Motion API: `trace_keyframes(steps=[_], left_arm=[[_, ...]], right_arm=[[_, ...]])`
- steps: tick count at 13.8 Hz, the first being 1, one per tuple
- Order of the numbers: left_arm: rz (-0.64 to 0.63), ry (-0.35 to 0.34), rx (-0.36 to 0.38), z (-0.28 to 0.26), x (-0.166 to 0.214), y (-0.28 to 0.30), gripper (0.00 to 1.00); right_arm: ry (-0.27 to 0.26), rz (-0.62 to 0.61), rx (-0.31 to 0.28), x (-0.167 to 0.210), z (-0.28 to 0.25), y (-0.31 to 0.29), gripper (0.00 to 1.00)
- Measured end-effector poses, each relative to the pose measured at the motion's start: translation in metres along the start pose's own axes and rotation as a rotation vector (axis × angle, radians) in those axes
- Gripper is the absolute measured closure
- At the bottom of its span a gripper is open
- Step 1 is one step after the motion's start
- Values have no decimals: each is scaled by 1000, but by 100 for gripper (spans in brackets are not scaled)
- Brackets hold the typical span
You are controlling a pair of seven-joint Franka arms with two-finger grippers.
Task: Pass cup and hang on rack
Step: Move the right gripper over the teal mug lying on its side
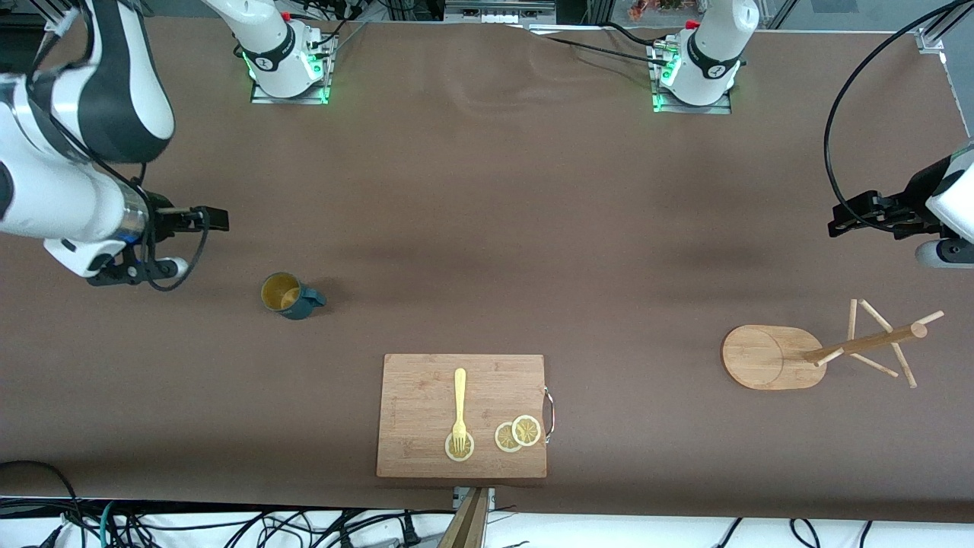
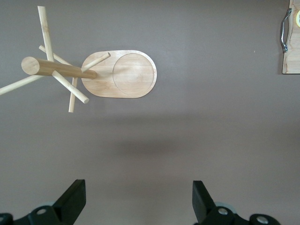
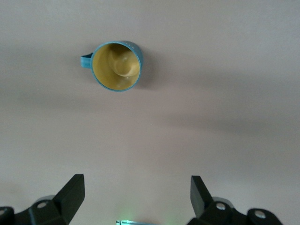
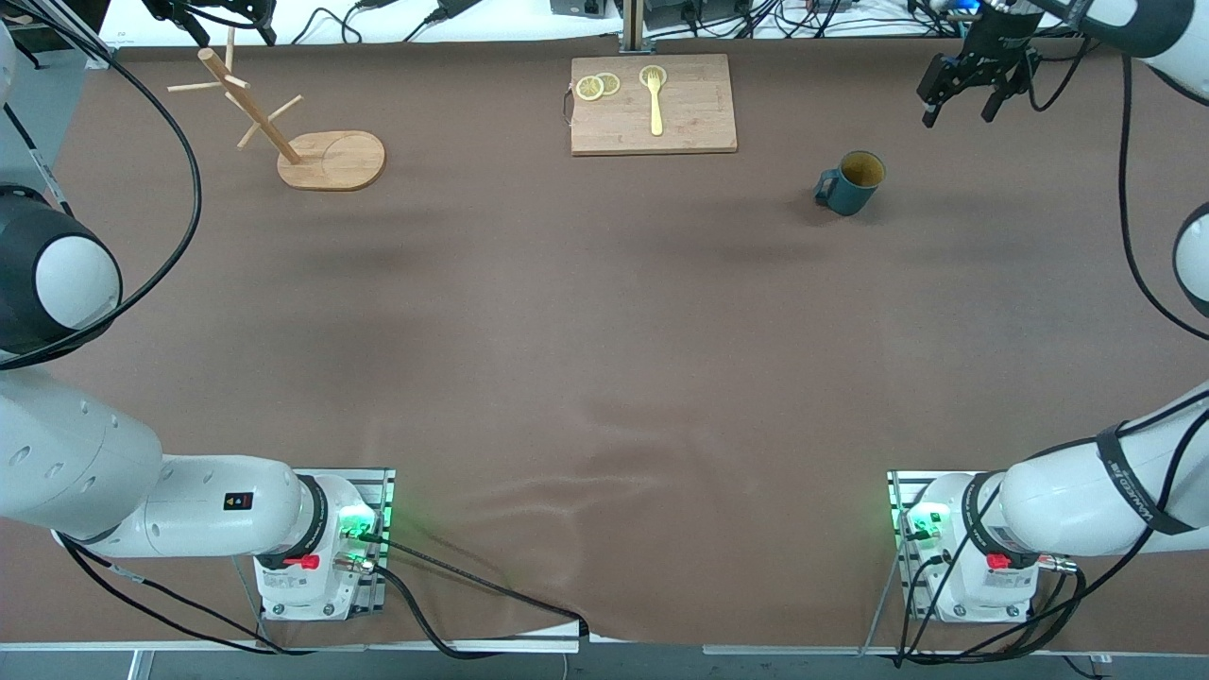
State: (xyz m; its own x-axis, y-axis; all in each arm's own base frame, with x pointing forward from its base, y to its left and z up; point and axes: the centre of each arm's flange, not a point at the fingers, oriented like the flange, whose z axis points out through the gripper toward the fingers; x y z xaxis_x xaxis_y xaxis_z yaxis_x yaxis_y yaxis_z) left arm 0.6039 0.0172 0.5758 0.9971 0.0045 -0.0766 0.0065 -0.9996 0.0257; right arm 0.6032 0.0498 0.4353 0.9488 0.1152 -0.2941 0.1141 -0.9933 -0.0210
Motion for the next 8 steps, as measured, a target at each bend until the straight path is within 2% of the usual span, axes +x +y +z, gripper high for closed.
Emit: trace_keyframes(steps=[2,5,8], left_arm=[[0,0,0,0,0,0,0],[0,0,0,0,0,0,0],[0,1,0,0,0,0,0]], right_arm=[[12,-18,1,15,17,1,0],[66,-46,-1,40,58,6,0],[91,-49,-2,55,90,5,0]])
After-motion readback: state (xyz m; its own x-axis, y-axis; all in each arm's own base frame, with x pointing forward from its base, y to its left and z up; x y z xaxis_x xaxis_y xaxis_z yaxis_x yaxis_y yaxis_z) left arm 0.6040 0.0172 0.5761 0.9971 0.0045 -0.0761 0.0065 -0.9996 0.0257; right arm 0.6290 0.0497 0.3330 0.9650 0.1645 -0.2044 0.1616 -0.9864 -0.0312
